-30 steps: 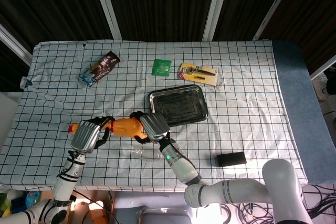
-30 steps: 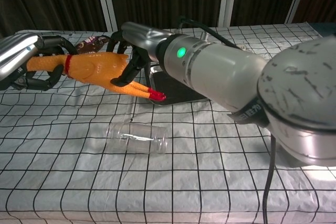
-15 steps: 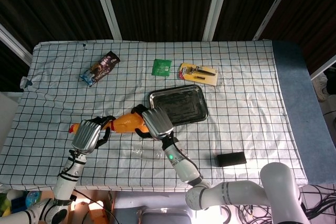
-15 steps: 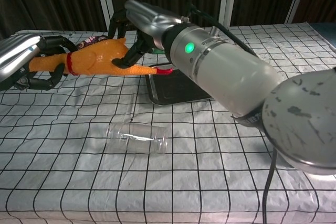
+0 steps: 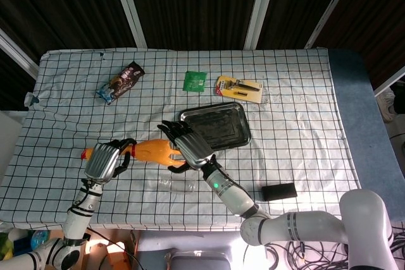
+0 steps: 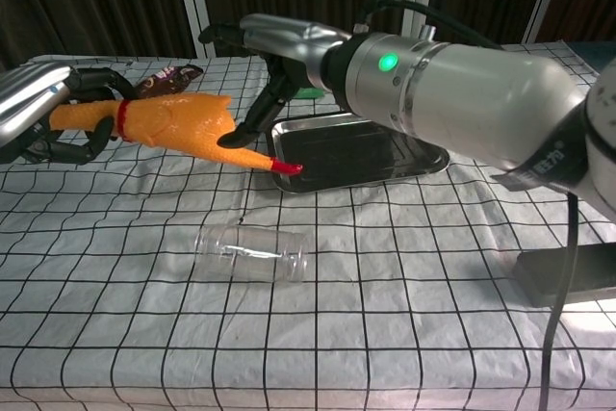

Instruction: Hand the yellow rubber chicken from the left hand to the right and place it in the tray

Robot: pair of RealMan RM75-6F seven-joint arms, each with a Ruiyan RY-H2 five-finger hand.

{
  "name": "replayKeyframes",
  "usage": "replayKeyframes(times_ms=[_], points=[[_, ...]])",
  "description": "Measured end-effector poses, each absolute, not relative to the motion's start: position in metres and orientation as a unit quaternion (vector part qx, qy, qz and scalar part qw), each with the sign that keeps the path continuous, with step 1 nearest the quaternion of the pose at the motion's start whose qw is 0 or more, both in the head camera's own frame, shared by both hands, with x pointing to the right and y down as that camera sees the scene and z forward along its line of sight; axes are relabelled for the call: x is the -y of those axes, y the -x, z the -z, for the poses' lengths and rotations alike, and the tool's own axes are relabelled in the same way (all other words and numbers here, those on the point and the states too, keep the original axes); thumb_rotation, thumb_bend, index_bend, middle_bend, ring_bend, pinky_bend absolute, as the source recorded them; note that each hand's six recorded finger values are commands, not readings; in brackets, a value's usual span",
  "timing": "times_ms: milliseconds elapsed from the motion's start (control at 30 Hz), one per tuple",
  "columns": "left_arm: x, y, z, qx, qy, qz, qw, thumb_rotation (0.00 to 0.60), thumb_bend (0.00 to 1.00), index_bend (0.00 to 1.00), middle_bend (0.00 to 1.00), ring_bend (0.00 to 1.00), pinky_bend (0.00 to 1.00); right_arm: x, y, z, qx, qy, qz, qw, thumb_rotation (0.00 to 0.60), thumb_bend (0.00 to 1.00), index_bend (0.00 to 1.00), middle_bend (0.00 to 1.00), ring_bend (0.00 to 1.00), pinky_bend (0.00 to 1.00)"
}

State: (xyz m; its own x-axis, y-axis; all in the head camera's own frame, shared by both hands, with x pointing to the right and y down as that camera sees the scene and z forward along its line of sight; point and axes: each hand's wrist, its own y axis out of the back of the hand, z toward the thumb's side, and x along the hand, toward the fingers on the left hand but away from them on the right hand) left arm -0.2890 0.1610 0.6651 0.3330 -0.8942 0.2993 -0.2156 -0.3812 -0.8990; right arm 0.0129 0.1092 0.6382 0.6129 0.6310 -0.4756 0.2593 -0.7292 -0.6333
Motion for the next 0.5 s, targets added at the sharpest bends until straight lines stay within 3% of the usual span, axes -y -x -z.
replayKeyframes(times_ms=[367, 433, 500], points=[[-0.164, 0.278, -0.660, -0.387, 0.721, 0.417, 0.396, 0.600, 0.76, 0.69, 0.79, 0.57, 0.82, -0.117, 0.001, -0.652, 0.260, 0.857, -0.361, 0.258, 0.600, 0.09, 0.01, 0.01, 0.00, 0.00], [-0.165, 0.277, -0.660, -0.386, 0.721, 0.416, 0.397, 0.600, 0.76, 0.69, 0.79, 0.57, 0.82, -0.122, 0.007, -0.656, 0.260, 0.859, -0.361, 0.253, 0.600, 0.12, 0.11, 0.09, 0.05, 0.08], [-0.165, 0.278, -0.659, -0.386, 0.720, 0.418, 0.397, 0.600, 0.76, 0.69, 0.79, 0.57, 0.82, -0.124, 0.010, -0.658, 0.265, 0.858, -0.361, 0.252, 0.600, 0.24, 0.35, 0.27, 0.22, 0.31]])
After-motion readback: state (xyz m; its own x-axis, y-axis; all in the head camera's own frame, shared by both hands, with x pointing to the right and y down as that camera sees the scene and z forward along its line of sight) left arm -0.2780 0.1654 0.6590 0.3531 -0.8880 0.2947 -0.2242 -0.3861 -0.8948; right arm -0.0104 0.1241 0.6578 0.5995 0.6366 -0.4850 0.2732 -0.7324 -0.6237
